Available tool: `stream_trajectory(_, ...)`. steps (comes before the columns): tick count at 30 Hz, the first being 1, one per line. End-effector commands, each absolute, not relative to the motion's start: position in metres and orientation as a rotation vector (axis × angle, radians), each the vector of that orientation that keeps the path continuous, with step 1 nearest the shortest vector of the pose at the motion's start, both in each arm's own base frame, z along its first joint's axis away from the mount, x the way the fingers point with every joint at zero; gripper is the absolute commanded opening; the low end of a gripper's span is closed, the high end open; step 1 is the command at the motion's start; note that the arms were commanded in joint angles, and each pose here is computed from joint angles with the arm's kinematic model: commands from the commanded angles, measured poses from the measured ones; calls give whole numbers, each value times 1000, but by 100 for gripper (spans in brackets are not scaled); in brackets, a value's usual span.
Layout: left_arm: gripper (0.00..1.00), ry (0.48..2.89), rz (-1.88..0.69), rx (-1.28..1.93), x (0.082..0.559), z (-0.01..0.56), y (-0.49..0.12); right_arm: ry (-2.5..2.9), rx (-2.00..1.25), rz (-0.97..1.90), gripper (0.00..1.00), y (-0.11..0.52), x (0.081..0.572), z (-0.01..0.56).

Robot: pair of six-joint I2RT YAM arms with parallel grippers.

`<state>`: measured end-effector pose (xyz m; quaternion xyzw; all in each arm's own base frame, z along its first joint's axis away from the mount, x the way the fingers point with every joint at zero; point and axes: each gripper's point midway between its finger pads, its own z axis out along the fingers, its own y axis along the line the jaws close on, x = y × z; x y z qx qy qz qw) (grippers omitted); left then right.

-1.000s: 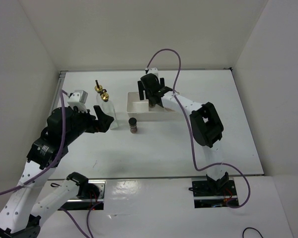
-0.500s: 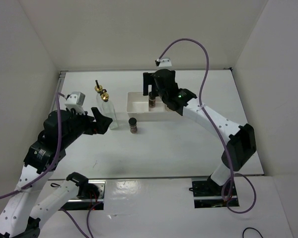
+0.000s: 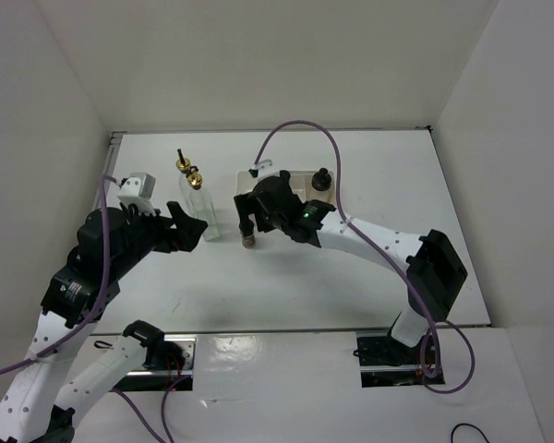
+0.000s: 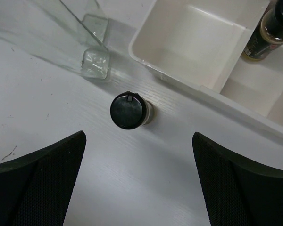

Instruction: Organize the condiment bottles

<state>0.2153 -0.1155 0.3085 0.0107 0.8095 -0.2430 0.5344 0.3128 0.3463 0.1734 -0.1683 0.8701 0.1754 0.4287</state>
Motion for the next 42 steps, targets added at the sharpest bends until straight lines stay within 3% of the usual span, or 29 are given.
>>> stream_trajectory(1, 100, 1876, -596, 31, 212, 325, -115, 2125, -432, 507, 97, 368, 313, 189)
stream_trajectory(7, 100, 1875, -588, 25, 210, 325, -113, 2200, -480, 465, 95, 381, 315, 150)
stream_trajectory(17, 100, 1876, -581, 33, 209, 327, -112, 2204, -492, 441, 95, 391, 325, 132)
stream_trajectory(24, 100, 1876, -581, 33, 209, 327, -112, 2209, -494, 403, 86, 398, 335, 123)
stream_trajectory(27, 100, 1884, -569, 26, 209, 324, -110, 2222, -491, 370, 78, 396, 338, 113)
stream_trajectory(30, 100, 1884, -569, 26, 209, 324, -110, 2216, -495, 356, 59, 394, 339, 113)
stream_trajectory(31, 100, 1893, -566, 26, 210, 320, -110, 2214, -490, 347, 47, 393, 340, 113)
stream_trajectory(35, 100, 1883, -563, 34, 211, 322, -110, 2227, -475, 318, 27, 389, 341, 108)
stream_trajectory(42, 100, 1883, -563, 34, 211, 322, -110, 2229, -453, 295, 9, 364, 327, 122)
